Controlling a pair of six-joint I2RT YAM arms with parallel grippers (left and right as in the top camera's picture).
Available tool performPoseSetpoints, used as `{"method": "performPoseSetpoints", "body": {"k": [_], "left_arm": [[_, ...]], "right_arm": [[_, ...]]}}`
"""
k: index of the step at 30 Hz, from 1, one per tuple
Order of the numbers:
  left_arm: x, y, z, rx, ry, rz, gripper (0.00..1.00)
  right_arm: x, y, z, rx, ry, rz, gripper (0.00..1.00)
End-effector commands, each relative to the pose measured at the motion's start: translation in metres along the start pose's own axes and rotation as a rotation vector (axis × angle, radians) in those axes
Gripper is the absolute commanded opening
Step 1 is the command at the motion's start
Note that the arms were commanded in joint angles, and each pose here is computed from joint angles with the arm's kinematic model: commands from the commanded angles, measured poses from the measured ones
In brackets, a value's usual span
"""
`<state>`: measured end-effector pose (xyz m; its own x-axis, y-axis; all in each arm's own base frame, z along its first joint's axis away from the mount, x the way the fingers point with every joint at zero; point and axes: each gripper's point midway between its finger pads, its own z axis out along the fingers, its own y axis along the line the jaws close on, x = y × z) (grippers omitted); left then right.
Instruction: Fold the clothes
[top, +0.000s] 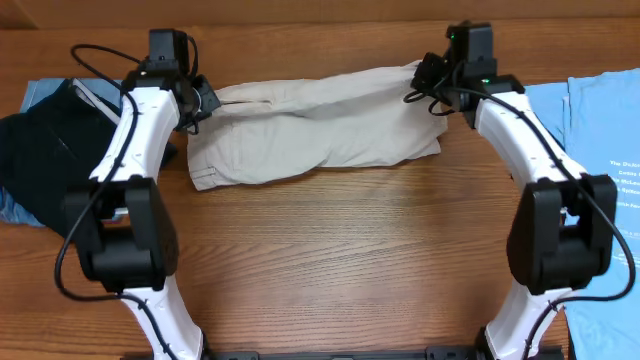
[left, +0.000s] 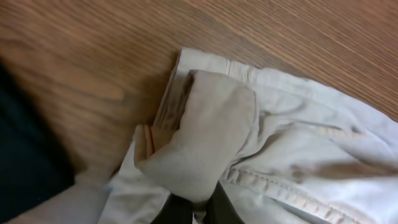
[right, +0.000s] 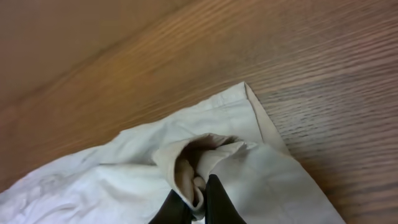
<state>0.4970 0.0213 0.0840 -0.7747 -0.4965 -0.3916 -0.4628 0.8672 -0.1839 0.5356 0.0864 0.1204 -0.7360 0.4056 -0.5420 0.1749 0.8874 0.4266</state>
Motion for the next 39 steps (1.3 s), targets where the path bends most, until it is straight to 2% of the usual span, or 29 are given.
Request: {"method": "performPoseSetpoints", "body": {"k": [1,2,3,4,5,6,8,9,10,11,12,13,14,15,17,22,26,31,39], "left_arm": [[-0.009,0.003,0.021,-0.025,-0.024,0.045,0.12],[-0.014,0.0,0.021,-0.01,-0.044,0.045,0.3],[-0.019,-0.004,0.02,0.007,-0.062,0.069,0.49],[-0.025,-0.019,0.014,0.071,-0.073,0.142,0.68],[-0.031,-0.033,0.004,0.136,-0.075,0.205,0.75],[-0.04,-0.045,-0.012,0.176,-0.082,0.236,0.88],[-0.064,-0.065,-0.054,0.237,-0.117,0.25,0.99],[-0.072,-0.071,-0.072,0.257,-0.134,0.252,1.0],[-0.076,-0.076,-0.084,0.272,-0.139,0.255,0.99],[-0.075,-0.08,-0.095,0.285,-0.129,0.259,0.93],[-0.067,-0.084,-0.104,0.299,-0.094,0.264,0.56],[-0.056,-0.085,-0.105,0.303,-0.052,0.267,0.18],[-0.041,-0.086,-0.104,0.3,0.007,0.258,0.04],[-0.022,-0.088,-0.101,0.29,0.069,0.263,0.04],[0.003,-0.099,-0.096,0.295,0.136,0.293,0.04],[0.064,-0.134,-0.077,0.29,0.241,0.403,0.04],[0.083,-0.133,-0.063,0.235,0.269,0.436,0.04],[0.088,-0.13,-0.022,0.192,0.291,0.427,0.04],[0.072,-0.129,0.067,0.139,0.194,0.382,0.04]], "right_arm": [[0.002,0.008,0.023,-0.013,-0.011,-0.02,0.05],[0.002,0.01,0.032,-0.023,-0.022,-0.025,0.09],[-0.001,0.011,0.034,-0.032,-0.038,-0.027,0.24],[-0.006,0.014,0.034,-0.045,-0.059,-0.031,0.33],[-0.015,0.024,0.032,-0.088,-0.093,-0.065,0.7],[-0.02,0.036,0.03,-0.143,-0.117,-0.143,0.93],[-0.032,0.054,0.017,-0.208,-0.164,-0.23,1.0],[-0.038,0.06,0.006,-0.223,-0.184,-0.256,1.0],[-0.041,0.066,-0.002,-0.242,-0.188,-0.264,1.0],[-0.04,0.075,-0.013,-0.283,-0.176,-0.27,0.93],[-0.032,0.085,-0.025,-0.333,-0.136,-0.272,0.76],[-0.024,0.088,-0.031,-0.356,-0.091,-0.256,0.47],[-0.012,0.089,-0.036,-0.376,-0.027,-0.222,0.25],[0.004,0.09,-0.037,-0.399,0.05,-0.19,0.04],[0.021,0.089,-0.036,-0.397,0.121,-0.177,0.04],[0.046,0.094,-0.027,-0.345,0.172,-0.195,0.04],[0.072,0.085,-0.006,-0.273,0.233,-0.201,0.04],[0.104,0.064,0.021,-0.219,0.338,-0.175,0.04],[0.106,0.061,0.025,-0.208,0.34,-0.174,0.04]]}}
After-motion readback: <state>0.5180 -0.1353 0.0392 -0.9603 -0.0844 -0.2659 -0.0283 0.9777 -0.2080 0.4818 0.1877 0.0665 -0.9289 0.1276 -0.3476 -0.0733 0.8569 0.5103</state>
